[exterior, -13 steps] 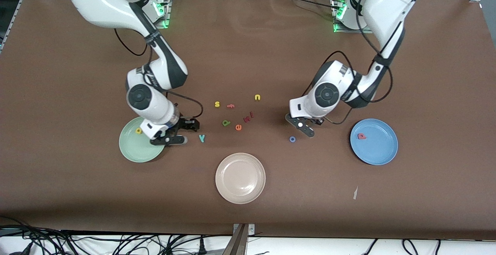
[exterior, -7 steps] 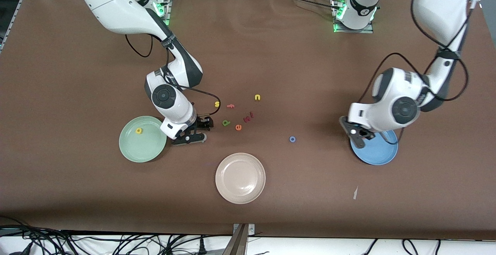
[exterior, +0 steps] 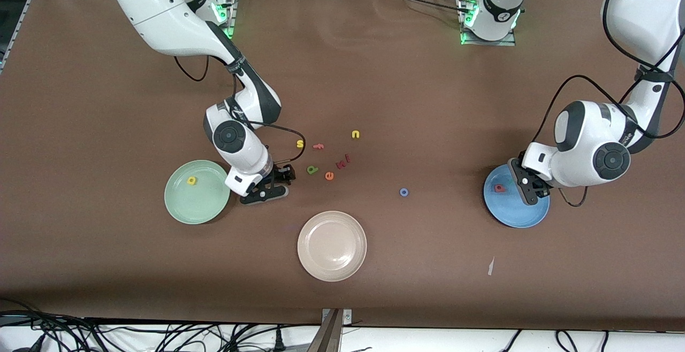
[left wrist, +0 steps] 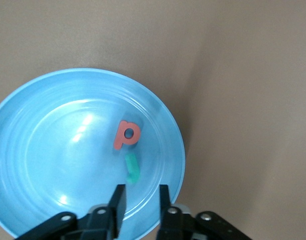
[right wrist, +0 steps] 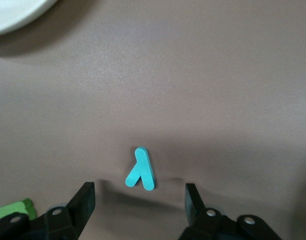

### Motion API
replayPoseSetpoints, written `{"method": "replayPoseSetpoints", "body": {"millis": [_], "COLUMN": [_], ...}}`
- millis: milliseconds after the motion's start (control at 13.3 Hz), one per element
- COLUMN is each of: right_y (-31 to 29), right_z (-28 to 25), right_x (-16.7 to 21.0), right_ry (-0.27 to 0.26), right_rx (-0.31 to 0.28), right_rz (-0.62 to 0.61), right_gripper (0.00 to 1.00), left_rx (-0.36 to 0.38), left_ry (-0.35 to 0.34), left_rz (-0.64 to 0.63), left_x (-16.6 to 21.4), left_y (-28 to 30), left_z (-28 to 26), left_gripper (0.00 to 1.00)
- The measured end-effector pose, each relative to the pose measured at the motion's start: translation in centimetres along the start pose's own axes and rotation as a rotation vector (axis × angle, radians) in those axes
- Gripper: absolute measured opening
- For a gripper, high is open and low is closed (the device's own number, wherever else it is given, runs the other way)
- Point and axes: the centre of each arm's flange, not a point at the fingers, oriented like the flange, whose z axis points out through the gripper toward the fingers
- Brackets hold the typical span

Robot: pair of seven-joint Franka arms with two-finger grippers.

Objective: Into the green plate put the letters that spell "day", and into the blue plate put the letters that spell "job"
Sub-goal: 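Carry the teal j onto the blue plate while the right gripper reaches the teal y, then place the teal y on the green plate while the left gripper grasps the blue o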

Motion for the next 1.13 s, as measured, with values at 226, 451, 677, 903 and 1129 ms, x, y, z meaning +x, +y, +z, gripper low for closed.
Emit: {"method": "replayPoseSetpoints", "body": {"millis": [226,451,677,903,1129], "right_y": [-0.3,0.2,0.3,0.3,0.1], "right_z": [0.5,0.3,0.3,0.3,0.2], "right_x": [0.0,0.3,0.3,0.3,0.4], "right_ry": [0.002,0.009,0.01,0.01,0.012], "right_rx": [-0.009,-0.018,-0.019,-0.019,-0.017], "right_rz": [-0.008,-0.007,-0.006,-0.006,-0.007], "right_gripper": [0.77,0.57,0.47,0.44,0.33], "left_rx": [0.002,-0.013,-0.009,-0.017,-0.008], "left_ry": [0.033,0.086,0.095,0.117,0.135], "left_rz": [-0.012,-0.155,-0.312,-0.417,-0.437], "left_x": [2.2,6.5,12.5,18.2,23.9], "left_y": [0.6,2.3,4.6,5.5,6.1], "left_z": [-0.9,-2.5,-3.2,-2.6,0.9], "left_gripper": [0.74,1.0,1.0,1.0,1.0]}}
